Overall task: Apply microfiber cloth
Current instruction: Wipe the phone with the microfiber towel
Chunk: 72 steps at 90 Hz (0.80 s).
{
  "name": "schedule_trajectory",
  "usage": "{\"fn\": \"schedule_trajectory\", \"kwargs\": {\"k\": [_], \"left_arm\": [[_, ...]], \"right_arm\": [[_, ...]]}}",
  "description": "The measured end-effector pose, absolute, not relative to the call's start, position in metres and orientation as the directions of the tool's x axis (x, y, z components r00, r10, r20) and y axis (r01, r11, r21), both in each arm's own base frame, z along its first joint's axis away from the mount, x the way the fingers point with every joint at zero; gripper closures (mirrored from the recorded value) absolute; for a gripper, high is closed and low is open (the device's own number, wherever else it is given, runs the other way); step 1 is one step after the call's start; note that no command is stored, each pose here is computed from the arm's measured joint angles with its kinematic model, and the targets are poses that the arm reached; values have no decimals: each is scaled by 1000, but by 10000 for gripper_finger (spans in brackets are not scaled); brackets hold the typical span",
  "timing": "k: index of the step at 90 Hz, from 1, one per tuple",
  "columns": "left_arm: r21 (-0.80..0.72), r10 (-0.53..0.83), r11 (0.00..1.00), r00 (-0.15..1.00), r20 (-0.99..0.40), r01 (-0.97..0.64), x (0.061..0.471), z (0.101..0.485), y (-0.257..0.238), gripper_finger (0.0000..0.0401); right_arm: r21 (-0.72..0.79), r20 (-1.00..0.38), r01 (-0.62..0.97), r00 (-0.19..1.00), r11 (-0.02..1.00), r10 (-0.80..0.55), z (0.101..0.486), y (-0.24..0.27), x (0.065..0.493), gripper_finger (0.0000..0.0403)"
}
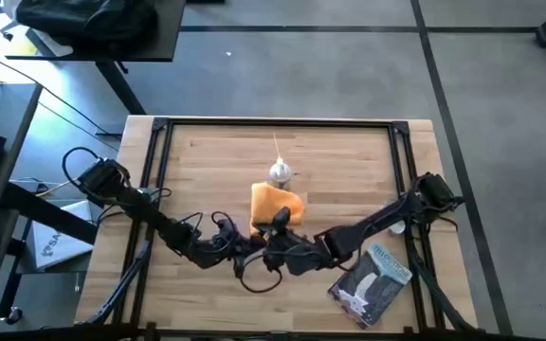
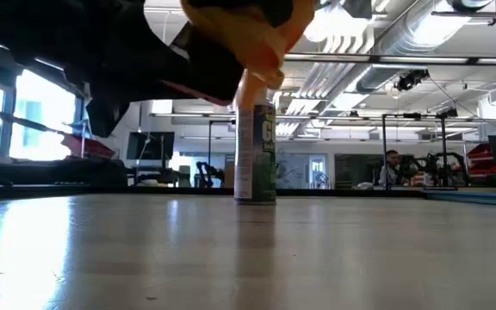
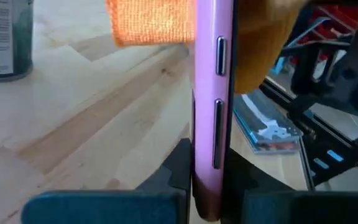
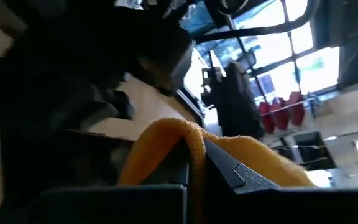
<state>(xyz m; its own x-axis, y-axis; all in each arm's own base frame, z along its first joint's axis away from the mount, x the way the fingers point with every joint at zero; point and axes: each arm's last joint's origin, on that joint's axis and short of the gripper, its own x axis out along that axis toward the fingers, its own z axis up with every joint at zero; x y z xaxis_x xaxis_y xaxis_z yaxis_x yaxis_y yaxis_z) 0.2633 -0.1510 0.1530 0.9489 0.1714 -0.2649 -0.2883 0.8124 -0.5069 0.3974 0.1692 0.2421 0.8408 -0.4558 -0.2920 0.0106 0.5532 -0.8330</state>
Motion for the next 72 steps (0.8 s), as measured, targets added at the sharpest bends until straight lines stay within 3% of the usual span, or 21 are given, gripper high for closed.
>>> {"fn": "schedule_trajectory", "kwargs": {"k": [14, 32, 45, 72], "left_arm": [[-505, 175, 813, 948, -265, -291, 264, 153, -151, 384], [-505, 170, 814, 949, -266, -288, 263, 153, -151, 384], [-507, 188, 807, 946, -264, -302, 264, 153, -150, 384], [-517, 184, 802, 947, -265, -300, 264, 153, -150, 384]], "right_arm": [[-846, -281, 23, 829, 533, -483, 242, 168, 397, 403], [-802, -321, -25, 861, 597, -394, 241, 166, 401, 403], [-848, -265, 64, 808, 526, -526, 243, 154, 404, 403], [-924, -181, 96, 743, 370, -644, 251, 144, 406, 403]]}}
